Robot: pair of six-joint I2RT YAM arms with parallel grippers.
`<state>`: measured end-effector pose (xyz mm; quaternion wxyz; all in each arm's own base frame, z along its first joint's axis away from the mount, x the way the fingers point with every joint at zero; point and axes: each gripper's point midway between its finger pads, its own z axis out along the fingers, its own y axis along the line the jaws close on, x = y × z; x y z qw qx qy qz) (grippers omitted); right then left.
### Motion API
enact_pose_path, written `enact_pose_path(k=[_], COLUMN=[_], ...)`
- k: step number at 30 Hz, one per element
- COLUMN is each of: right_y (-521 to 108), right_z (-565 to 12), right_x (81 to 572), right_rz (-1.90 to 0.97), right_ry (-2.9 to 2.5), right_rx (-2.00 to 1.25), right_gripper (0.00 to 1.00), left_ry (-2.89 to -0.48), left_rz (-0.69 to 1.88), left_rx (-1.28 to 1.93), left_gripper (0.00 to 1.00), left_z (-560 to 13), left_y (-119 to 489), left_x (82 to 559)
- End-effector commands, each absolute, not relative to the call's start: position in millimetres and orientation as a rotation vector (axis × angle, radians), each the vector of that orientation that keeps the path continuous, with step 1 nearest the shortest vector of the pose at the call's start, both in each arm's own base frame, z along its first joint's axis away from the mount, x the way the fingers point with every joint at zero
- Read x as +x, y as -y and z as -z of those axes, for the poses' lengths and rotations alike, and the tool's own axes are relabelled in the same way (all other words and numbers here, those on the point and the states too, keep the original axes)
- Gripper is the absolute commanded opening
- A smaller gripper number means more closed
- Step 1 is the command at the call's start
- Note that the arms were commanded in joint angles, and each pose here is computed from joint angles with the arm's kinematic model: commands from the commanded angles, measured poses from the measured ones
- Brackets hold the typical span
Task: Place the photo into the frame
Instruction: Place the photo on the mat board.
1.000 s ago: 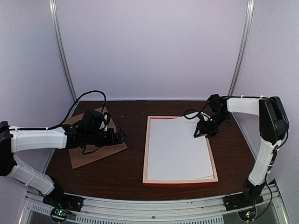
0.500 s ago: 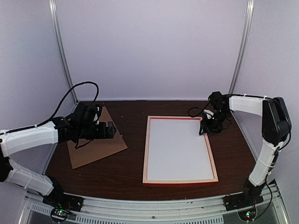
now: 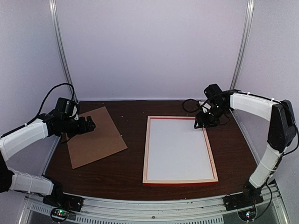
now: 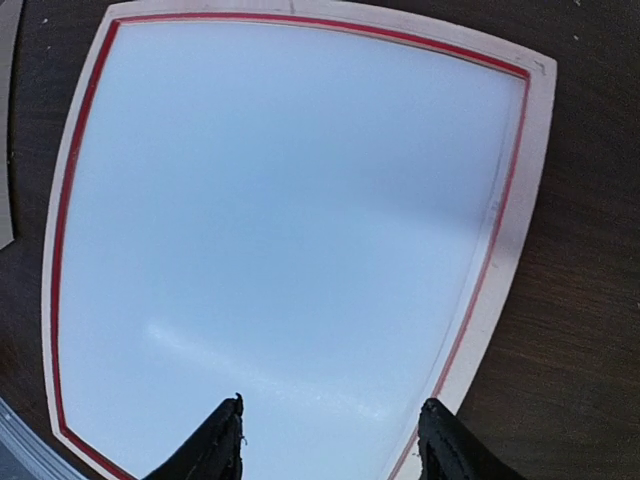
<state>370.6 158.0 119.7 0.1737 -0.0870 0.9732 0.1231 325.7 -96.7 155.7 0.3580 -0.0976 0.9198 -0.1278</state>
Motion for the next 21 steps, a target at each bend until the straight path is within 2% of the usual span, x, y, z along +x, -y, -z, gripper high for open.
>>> enact_pose_path(k=[1, 14, 21], right_y=[-197.0, -366.9, -450.1], right_z=[-149.6, -148.7, -127.9], right_x=[380.1, 371.1, 364.8], right_rz=[-0.396, -0.680, -0.862], right_ry=[-2.650, -2.553, -2.527], right_rx=[-0.321, -0.665, -0.730], right_gripper=[0.59, 0.61, 0.62], left_ry=[-2.452, -2.530, -2.496], left_rz=[0.400, 0.441, 0.401], left_rx=[-0.254, -0.443, -0.678], left_gripper=[0.98, 0.98, 0.98], left_z=[-144.7, -118.9, -94.9], left_y=[88.0, 48.1, 7.6], left_x=[318.2, 324.3, 318.5])
